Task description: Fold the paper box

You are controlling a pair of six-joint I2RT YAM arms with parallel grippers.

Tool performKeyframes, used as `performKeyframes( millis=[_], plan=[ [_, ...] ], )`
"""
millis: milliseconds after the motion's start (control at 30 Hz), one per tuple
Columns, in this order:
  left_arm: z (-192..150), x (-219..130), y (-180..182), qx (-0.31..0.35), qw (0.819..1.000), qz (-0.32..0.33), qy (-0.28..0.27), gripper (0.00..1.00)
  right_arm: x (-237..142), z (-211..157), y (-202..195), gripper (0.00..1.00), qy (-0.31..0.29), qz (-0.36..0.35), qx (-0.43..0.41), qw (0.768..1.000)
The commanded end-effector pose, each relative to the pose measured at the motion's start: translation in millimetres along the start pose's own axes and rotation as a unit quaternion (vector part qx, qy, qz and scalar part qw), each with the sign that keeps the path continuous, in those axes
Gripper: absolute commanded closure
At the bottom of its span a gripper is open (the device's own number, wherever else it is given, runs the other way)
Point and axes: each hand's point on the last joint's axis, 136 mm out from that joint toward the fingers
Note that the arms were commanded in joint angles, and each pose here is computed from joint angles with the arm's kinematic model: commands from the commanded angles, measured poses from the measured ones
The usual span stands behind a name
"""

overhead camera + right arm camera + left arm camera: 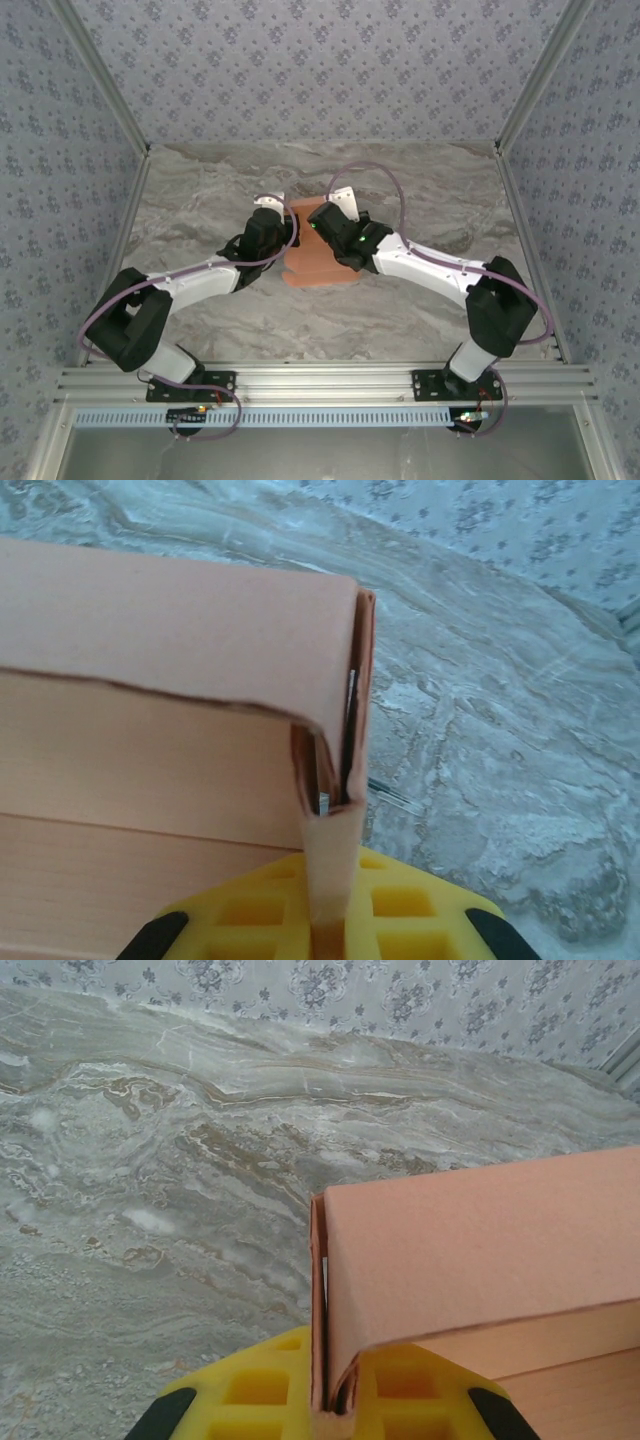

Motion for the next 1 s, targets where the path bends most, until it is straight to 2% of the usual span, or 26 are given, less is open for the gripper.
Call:
performKeyframes(
  millis=[0,233,367,467,600,833,967],
  plan=[
    [6,-4,-11,0.007,1.0,-0.017,-0.004,0.97,-8,7,-23,0.89,-0.014,-0.074,0.016,0.997],
    [4,-4,-9,-0.005,1.0,-0.014,-0.003,0.97,-8,-4,-30,0.89,-0.002,-0.114,0.013,0.993],
    [0,-1,-10,-0.01,1.0,-0.016,0.002,0.97,-6,-5,-25,0.89,0.002,-0.1,0.026,0.995],
    [-3,1,-8,-0.008,1.0,-0.01,0.004,0.97,-6,-4,-14,0.87,0.003,-0.062,0.034,0.997],
    [-3,2,-2,0.001,1.0,0.003,0.002,0.97,-12,2,-1,0.75,-0.008,-0.004,0.054,0.998],
    [-4,6,6,0.014,1.0,0.024,0.005,0.97,-31,10,21,0.47,-0.013,0.102,0.073,0.992],
    [-7,9,11,0.026,0.999,0.035,0.007,0.97,-40,3,24,0.39,-0.01,0.133,0.063,0.989]
  ],
)
Point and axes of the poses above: each hand's point on the last joint's axis, 136 mm out from that joint toward the fingers, its own x axis out along the fingers, its own y axis along the line the jaws close on, z = x × y, and after that the axes turned 1 degree about x, right-handed
